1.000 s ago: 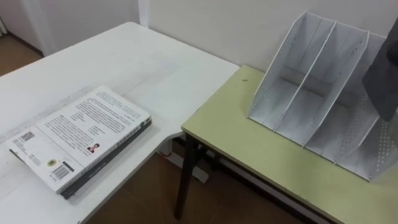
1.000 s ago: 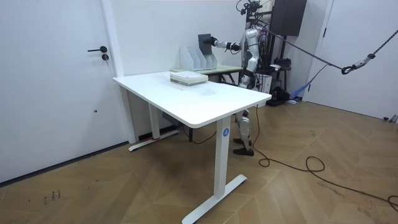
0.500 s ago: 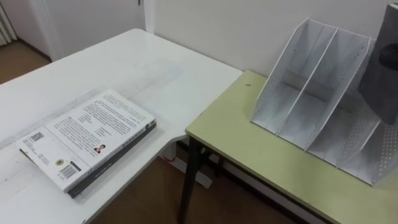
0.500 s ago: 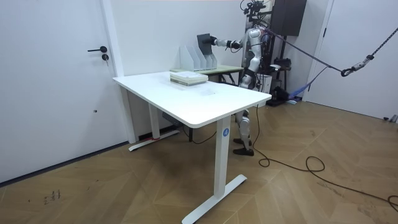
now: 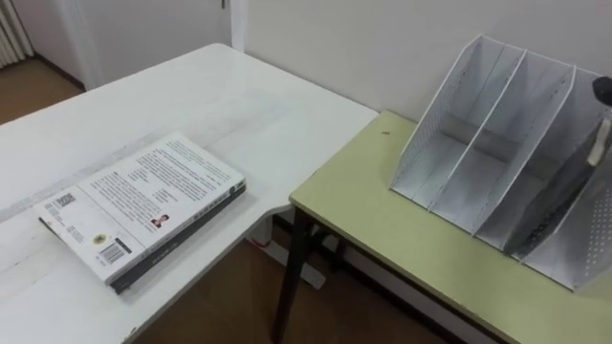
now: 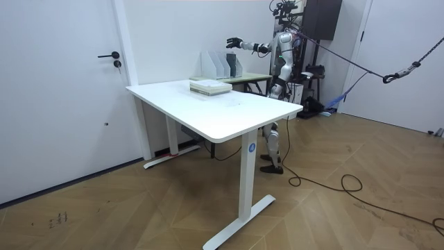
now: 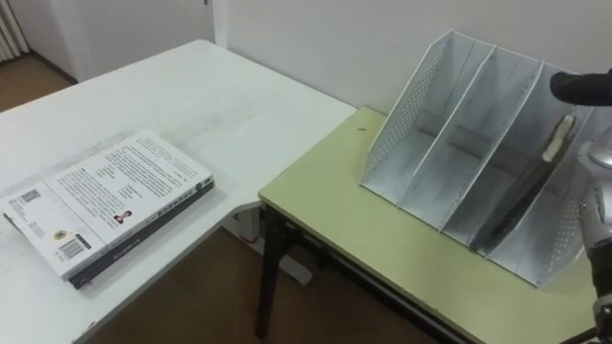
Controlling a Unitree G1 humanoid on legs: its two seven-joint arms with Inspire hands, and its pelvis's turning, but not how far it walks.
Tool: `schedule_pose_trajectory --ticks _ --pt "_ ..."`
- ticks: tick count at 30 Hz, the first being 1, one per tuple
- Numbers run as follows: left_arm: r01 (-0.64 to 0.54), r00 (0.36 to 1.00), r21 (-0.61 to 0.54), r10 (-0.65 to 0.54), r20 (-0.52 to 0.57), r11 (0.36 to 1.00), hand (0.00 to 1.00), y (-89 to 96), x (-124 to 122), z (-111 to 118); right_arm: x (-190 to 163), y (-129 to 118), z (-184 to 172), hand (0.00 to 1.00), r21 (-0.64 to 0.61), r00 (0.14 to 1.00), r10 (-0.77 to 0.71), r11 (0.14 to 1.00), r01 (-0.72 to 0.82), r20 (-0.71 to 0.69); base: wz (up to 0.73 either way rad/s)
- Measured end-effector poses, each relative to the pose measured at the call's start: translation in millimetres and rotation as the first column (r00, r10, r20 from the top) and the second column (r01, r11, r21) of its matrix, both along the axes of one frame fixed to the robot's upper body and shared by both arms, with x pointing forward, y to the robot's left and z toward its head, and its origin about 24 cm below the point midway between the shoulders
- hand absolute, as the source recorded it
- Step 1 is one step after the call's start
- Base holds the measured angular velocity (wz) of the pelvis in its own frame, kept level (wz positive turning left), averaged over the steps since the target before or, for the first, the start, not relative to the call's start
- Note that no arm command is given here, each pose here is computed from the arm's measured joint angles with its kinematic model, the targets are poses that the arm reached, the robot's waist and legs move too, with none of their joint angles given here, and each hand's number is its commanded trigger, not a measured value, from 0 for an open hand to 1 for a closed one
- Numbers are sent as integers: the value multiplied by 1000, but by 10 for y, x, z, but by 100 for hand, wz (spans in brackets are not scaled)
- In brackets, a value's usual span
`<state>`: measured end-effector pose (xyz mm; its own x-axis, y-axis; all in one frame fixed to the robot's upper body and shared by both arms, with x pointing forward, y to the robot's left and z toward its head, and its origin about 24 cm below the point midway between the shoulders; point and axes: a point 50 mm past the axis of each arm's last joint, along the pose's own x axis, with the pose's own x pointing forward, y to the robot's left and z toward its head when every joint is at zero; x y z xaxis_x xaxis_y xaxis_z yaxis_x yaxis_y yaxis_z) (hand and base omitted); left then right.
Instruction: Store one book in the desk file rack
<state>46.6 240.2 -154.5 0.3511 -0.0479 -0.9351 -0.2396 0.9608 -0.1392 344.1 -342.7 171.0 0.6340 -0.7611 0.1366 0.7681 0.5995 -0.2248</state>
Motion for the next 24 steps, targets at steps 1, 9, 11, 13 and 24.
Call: schedule_pose_trajectory --ticks 1,9,11,13,24 --pt "-2 1000 1 2 0 1000 0 4 -2 0 5 4 12 0 0 1000 1 1000 -1 4 0" --pt "-30 999 5 30 -10 1000 0 41 -34 -3 10 7 17 0 1 1000 8 1000 -8 4 0" --pt "-40 999 8 40 -12 999 0 56 -43 -3 10 7 17 0 1 1000 9 1000 -9 4 0" --pt "-39 999 9 39 -12 999 0 59 -40 -2 10 7 17 0 1 1000 9 1000 -9 4 0" --pt "-42 999 20 43 -17 999 0 64 -35 -5 28 31 11 0 12 999 39 999 -39 0 0"
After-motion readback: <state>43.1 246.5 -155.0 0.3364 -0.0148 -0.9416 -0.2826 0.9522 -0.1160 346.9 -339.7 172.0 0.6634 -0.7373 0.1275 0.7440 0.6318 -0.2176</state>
